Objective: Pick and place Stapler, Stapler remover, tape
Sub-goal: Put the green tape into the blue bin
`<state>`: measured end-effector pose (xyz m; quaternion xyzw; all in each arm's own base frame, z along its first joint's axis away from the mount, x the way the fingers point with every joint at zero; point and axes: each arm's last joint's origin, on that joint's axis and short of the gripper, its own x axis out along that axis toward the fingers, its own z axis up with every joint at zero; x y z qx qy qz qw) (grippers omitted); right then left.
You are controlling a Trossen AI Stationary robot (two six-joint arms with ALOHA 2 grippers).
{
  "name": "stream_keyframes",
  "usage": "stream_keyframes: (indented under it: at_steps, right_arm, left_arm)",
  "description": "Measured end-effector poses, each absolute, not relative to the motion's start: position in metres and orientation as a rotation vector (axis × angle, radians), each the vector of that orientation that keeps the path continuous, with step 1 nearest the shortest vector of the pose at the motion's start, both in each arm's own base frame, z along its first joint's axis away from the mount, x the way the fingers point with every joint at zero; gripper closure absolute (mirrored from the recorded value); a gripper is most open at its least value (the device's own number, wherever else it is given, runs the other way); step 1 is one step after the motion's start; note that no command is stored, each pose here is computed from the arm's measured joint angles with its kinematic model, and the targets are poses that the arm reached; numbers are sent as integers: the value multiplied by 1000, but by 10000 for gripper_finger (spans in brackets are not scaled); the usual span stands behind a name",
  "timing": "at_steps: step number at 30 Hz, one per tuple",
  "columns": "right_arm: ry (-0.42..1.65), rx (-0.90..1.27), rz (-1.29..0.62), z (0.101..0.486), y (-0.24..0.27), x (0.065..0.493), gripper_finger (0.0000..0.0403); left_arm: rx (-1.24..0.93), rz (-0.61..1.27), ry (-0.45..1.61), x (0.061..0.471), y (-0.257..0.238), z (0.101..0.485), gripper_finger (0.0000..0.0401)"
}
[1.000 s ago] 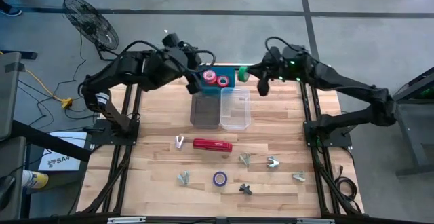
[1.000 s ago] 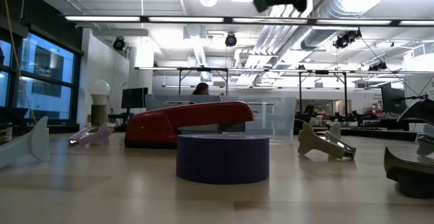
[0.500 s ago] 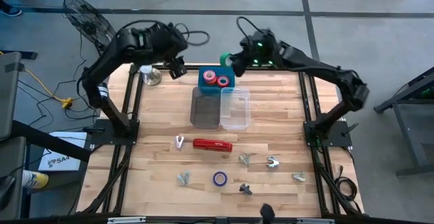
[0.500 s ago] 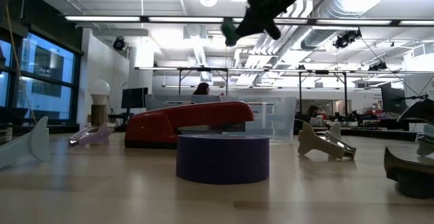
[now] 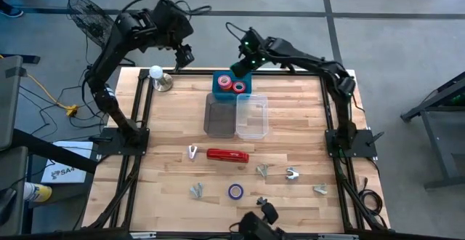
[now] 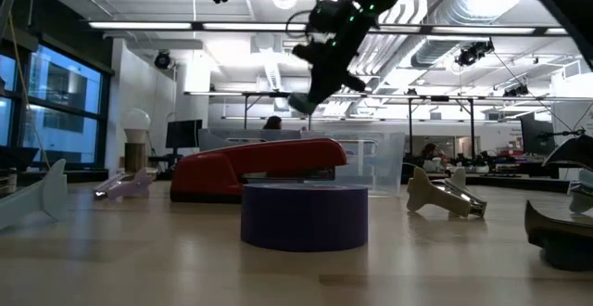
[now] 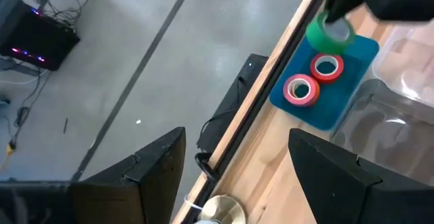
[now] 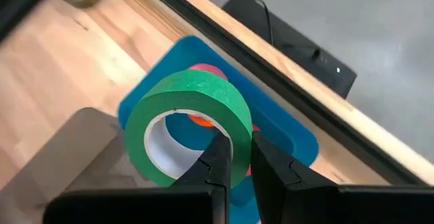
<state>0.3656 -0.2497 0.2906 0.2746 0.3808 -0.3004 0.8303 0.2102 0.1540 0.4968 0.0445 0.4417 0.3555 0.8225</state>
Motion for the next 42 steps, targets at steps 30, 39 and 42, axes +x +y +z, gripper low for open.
stream_keyframes:
  at_steps: [30, 39, 42]
  right_arm:
    - [968, 863, -769, 203, -273, 380, 377]
    - [998, 920, -783, 195, -275, 377, 365]
    - [1009, 924, -775, 191, -275, 378, 365]
  left_arm:
    - [39, 800, 884, 191, 184, 500, 144]
    - [39, 800, 884, 191, 184, 500, 144]
    - [39, 800, 884, 191, 184, 500, 144]
